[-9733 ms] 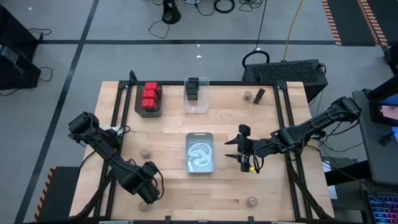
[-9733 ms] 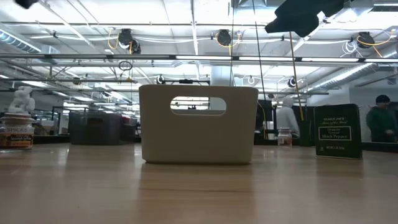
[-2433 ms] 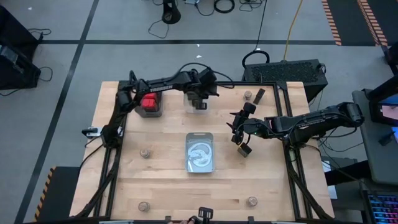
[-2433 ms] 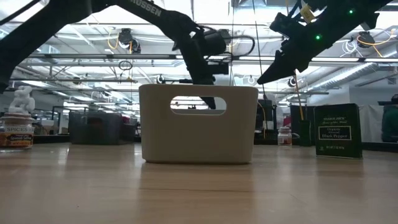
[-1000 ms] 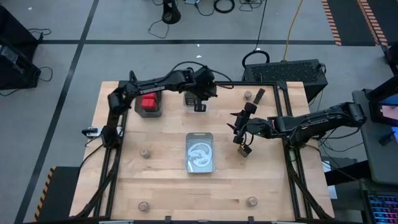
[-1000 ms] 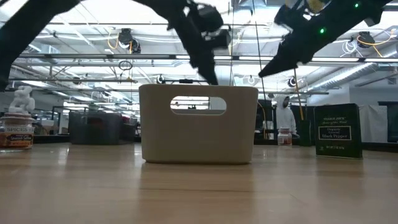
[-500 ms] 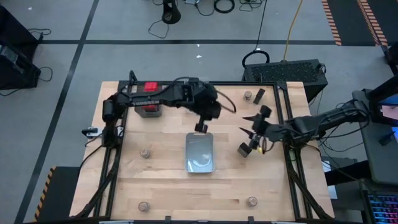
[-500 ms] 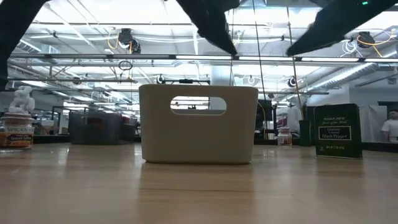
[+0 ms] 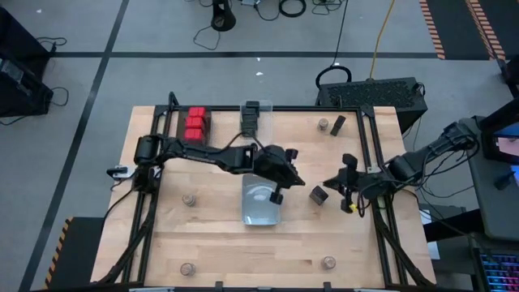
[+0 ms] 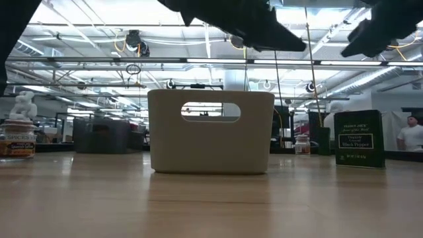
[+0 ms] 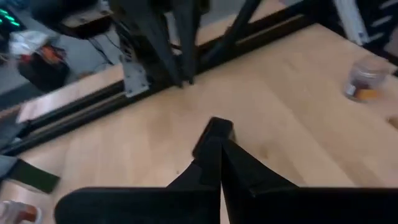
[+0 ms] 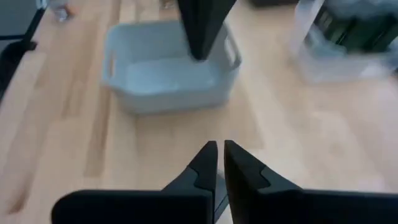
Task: Sort spices by type
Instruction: Put the black seasoning can into the transparent bin
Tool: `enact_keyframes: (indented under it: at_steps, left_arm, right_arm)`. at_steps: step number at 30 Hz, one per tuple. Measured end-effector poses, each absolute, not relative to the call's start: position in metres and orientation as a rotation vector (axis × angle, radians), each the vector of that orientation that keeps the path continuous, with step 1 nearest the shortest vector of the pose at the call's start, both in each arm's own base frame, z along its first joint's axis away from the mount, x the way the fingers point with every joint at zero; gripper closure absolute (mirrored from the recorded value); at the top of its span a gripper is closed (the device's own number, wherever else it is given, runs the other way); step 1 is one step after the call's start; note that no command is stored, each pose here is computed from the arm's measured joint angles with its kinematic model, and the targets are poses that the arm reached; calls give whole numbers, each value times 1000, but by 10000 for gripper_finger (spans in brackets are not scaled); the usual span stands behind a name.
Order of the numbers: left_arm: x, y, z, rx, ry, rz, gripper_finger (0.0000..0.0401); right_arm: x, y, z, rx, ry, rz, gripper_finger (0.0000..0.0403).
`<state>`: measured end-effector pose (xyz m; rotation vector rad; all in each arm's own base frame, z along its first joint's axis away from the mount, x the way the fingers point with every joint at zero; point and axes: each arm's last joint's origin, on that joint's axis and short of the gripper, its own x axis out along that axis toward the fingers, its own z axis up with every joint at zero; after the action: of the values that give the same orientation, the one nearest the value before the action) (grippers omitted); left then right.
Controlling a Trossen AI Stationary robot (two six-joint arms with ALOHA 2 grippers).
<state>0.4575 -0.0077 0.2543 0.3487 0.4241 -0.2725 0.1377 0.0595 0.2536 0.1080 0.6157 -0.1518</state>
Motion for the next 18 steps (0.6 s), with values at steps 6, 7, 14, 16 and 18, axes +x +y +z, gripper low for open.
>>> enact_keyframes:
  at_steps: [6, 7, 14, 16, 18]
  left_arm:
    - [470, -8, 236, 321, 382, -225, 383]
    - [474, -8, 230, 300, 375, -218, 382]
    - [496, -2, 205, 232, 400, -254, 355]
    - [502, -2, 200, 208, 411, -245, 324]
    - [506, -2, 198, 200, 414, -209, 283]
  right_arm:
    - [128, 61, 249, 200, 728, -205, 402]
    - [128, 61, 249, 207, 727, -207, 402]
    - [129, 62, 261, 198, 706, -194, 402]
    - [130, 62, 264, 174, 698, -183, 403]
    - [130, 63, 265, 148, 697, -178, 403]
